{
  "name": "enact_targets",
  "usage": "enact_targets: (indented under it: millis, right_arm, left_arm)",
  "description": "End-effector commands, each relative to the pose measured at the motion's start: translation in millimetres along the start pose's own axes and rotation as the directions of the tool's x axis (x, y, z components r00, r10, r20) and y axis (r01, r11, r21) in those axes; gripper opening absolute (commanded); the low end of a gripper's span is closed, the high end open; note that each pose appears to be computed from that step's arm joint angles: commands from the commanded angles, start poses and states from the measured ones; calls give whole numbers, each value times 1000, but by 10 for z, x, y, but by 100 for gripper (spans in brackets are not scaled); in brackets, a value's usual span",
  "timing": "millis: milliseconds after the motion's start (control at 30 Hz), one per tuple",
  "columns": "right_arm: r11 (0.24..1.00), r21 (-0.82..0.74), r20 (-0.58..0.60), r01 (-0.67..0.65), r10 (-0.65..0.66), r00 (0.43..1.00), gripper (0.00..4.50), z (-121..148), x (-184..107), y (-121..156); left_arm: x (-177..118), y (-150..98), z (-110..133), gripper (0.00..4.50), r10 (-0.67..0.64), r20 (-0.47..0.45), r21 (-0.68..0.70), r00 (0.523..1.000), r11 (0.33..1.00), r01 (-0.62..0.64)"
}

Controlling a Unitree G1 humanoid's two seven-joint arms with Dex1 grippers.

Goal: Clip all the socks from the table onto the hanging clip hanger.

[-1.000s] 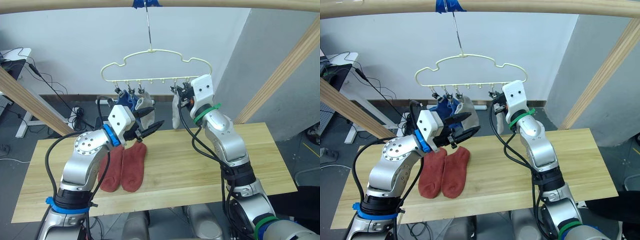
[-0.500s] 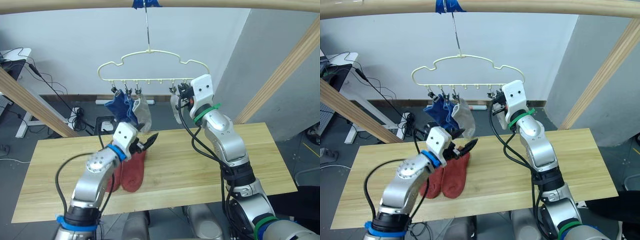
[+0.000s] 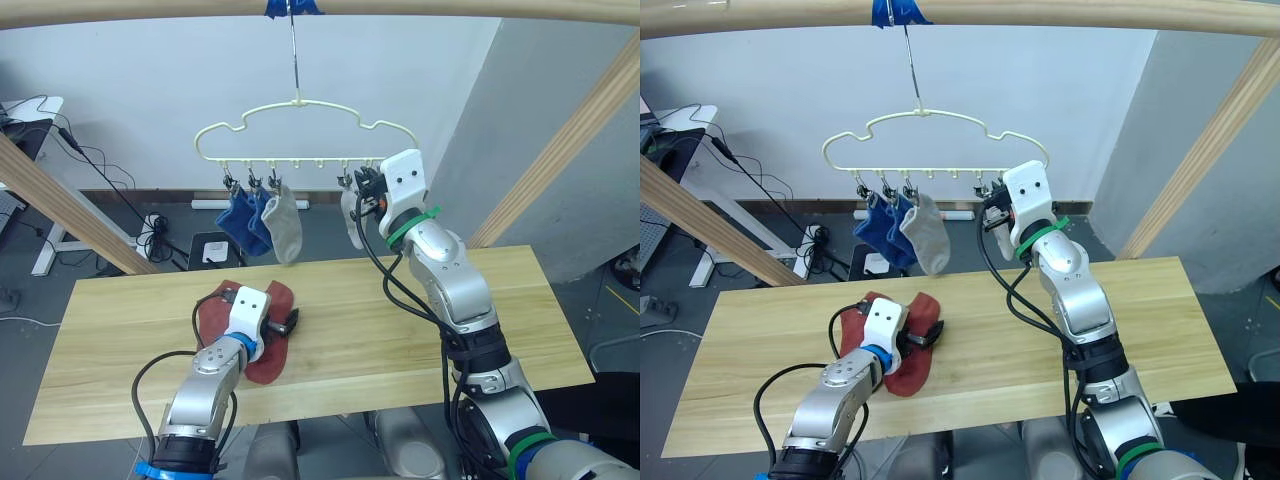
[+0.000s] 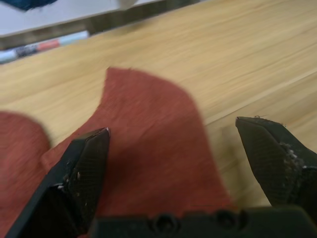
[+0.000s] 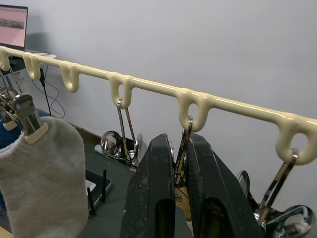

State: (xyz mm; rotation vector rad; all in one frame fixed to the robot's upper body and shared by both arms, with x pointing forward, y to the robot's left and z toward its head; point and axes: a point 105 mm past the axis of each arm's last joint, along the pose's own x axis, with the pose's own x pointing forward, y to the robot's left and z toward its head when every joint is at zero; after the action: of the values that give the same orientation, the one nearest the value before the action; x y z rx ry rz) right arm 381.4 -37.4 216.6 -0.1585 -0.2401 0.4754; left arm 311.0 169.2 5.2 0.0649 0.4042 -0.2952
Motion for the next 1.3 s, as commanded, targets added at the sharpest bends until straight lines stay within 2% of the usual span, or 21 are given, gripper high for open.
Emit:
enact_targets:
  millis: [33, 67, 100, 433, 633, 767, 900, 1033, 1167, 1300]
  right_arm:
    - [1000, -9, 62, -2, 3, 998, 2, 177, -15, 1]
    - [1000, -9, 61, -3, 3, 998, 2, 176, -16, 2]
    - [1000, -8, 59, -3, 3, 998, 2, 173, -16, 3]
    - [1000, -2, 55, 2, -1, 998, 2, 165, -24, -3]
    - [1000, 0, 55, 2, -2, 998, 2, 162, -23, -7]
    - [1000, 1, 53, 5, -5, 999, 2, 153, -28, -7]
    - [1000, 1, 52, 9, -9, 999, 2, 151, -32, -12]
    - [1000, 0, 53, 12, -12, 999, 2, 154, -32, -25]
    - [1000, 0, 58, 13, -13, 998, 2, 169, -26, -27]
    - [1000, 0, 60, 14, -14, 998, 2, 175, -23, -35]
  left_arm:
    - [29, 100, -49, 450, 40, -22, -3, 999, 999, -40]
    - [39, 108, -58, 450, 42, -26, -3, 999, 999, -42]
    - [50, 125, -72, 432, 50, -33, -9, 998, 999, -50]
    - [39, 69, -181, 228, 31, -68, -17, 997, 999, -32]
    - [1, 48, -81, 97, -10, 9, 61, 1000, 998, 9]
    - [-67, -172, 101, 4, -183, 105, 254, 978, 955, 152]
    - [-162, -427, 322, 0, -377, 191, 389, 906, 877, 283]
    - [-195, -688, 681, 0, -535, 261, 530, 803, 775, 344]
    - [-120, -898, 1075, 0, -564, 372, 539, 738, 778, 323]
    - [0, -1058, 1329, 0, -545, 445, 530, 711, 800, 281]
